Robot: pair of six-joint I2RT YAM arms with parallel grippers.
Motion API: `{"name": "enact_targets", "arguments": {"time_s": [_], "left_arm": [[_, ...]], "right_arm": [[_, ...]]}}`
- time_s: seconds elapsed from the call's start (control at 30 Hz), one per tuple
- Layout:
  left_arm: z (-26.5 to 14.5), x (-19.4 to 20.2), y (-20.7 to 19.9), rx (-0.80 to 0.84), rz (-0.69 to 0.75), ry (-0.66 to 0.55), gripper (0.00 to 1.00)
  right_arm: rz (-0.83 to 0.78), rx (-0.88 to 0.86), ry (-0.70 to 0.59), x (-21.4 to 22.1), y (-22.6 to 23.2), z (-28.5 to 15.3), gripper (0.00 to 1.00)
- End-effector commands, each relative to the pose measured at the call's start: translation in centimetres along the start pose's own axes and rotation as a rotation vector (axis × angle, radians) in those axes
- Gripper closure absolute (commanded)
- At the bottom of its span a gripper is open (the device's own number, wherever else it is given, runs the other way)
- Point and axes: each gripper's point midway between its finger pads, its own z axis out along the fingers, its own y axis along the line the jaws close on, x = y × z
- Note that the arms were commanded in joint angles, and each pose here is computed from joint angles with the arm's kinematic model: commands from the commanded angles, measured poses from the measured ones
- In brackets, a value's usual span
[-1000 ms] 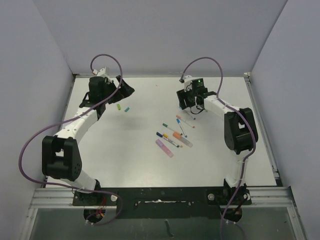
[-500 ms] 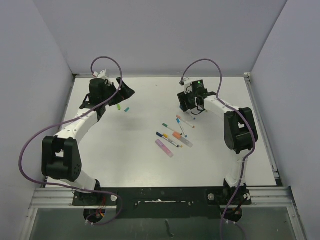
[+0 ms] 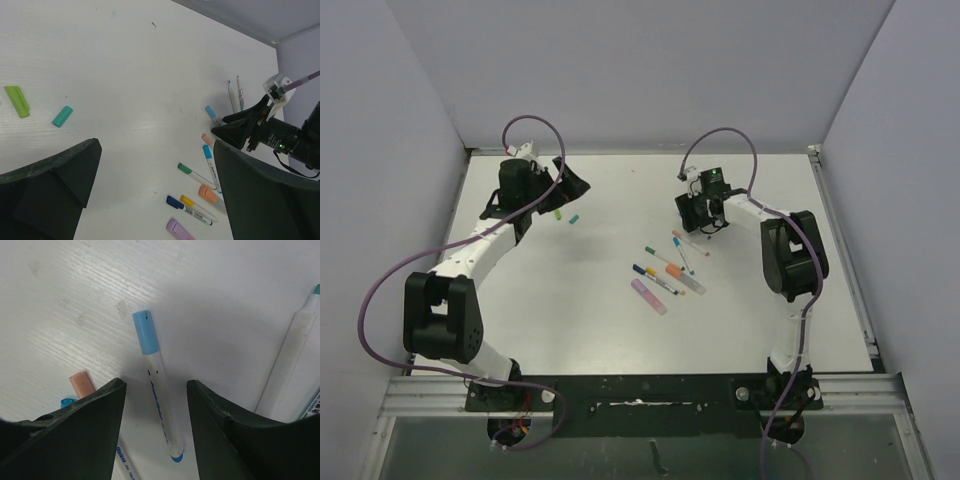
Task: Open the pen caps
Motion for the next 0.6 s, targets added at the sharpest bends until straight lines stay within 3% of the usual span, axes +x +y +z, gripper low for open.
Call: {"name": "enact_targets", "arguments": {"time_s": [0.0,0.27,0.57], "left_arm": [[-1.6,-2.8,-3.2,0.096,0.035,-0.097,0.03],[-1.6,-2.7,-3.1,0.094,0.032,-0.094,0.02],[-1.7,-3.0,-3.4,0.101,0.039,-0.096,0.02]], "right_arm": [[0.001,0.010,-0.001,-0.1,-0.2,0.0,0.48],[0.011,0.007,0.028,0.9,-0.1,0.5,0.54],[0.012,0.002,0.072,1.8,-0.1,0.8,0.75]]}}
